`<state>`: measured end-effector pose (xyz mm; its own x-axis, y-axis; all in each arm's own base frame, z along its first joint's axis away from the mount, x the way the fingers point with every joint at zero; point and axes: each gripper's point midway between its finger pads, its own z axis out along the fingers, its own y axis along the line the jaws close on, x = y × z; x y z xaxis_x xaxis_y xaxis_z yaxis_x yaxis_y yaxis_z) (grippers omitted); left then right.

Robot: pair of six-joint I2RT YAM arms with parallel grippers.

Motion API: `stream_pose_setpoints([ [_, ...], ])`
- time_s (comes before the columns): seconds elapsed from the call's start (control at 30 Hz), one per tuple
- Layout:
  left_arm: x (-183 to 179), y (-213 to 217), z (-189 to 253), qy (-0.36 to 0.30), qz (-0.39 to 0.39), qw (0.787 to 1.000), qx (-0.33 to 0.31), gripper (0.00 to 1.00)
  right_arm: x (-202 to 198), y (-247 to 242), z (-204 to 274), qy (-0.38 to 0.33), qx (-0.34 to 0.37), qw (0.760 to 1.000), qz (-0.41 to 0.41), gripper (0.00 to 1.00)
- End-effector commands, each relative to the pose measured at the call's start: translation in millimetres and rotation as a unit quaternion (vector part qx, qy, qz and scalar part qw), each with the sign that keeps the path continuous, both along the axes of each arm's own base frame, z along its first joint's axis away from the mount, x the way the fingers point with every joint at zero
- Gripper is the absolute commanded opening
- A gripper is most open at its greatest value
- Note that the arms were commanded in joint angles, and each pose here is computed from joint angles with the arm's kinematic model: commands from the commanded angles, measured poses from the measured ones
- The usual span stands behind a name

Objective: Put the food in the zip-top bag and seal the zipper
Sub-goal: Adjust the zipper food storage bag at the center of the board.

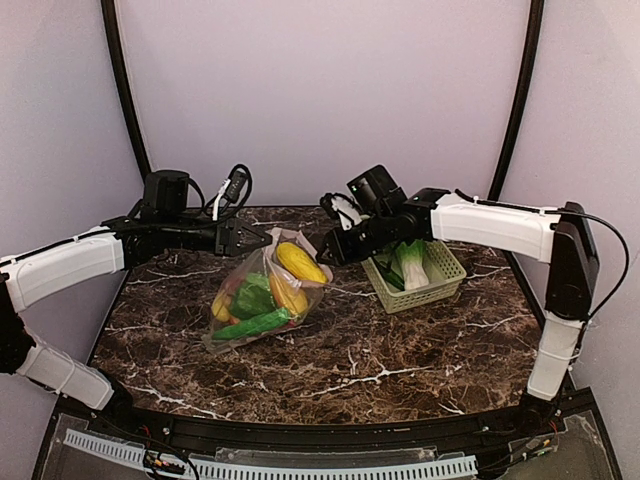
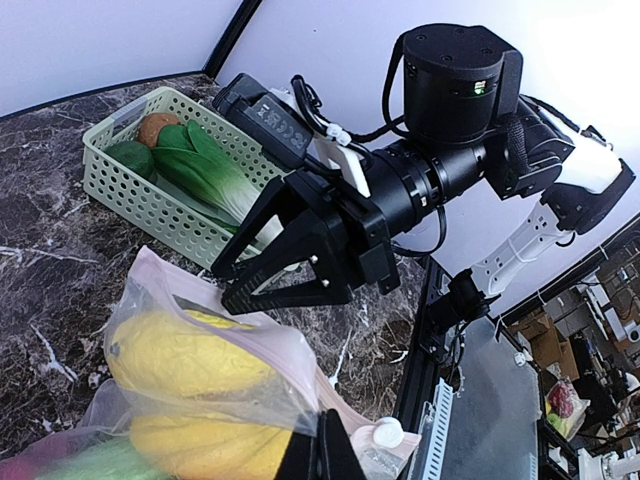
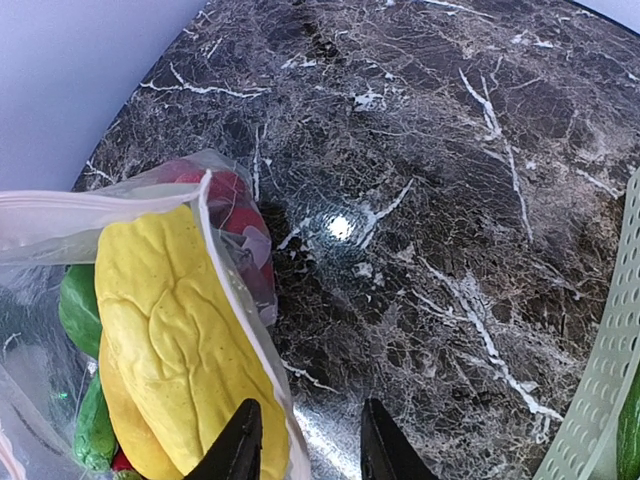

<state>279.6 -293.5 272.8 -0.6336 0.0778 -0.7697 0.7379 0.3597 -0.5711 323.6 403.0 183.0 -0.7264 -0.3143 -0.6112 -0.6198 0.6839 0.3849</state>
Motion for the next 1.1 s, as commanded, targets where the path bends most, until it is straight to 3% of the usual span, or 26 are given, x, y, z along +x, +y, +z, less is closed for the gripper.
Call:
stream_pose_setpoints([
  [0.0,-3,-2,23,-0.037,-0.012,0.999,-0.018,0.01,7,8,0,0.006,0.018,1.0,0.006,0.31],
  [0.27,-3,-2,22,-0.037,-0.011,0.999,-0.017,0.01,7,13,-1,0.023,0.043,0.999,0.024,0.21],
  [0.4,-2,-2,21,-0.036,-0.011,0.999,-0.017,0.01,1,19,14,0.025,0.07,0.996,0.041,0.0],
  [0.77,14,20,29,-0.059,0.047,0.997,0.033,0.01,-36,0,133,-0.03,0.18,0.982,0.054,0.0],
  [1.03,17,6,54,-0.024,0.023,0.999,-0.015,0.02,-54,-5,157,-0.038,0.195,0.979,0.044,0.0],
  [1.07,17,5,55,-0.022,0.019,0.999,-0.017,0.09,-52,-6,157,-0.037,0.195,0.98,0.028,0.0],
])
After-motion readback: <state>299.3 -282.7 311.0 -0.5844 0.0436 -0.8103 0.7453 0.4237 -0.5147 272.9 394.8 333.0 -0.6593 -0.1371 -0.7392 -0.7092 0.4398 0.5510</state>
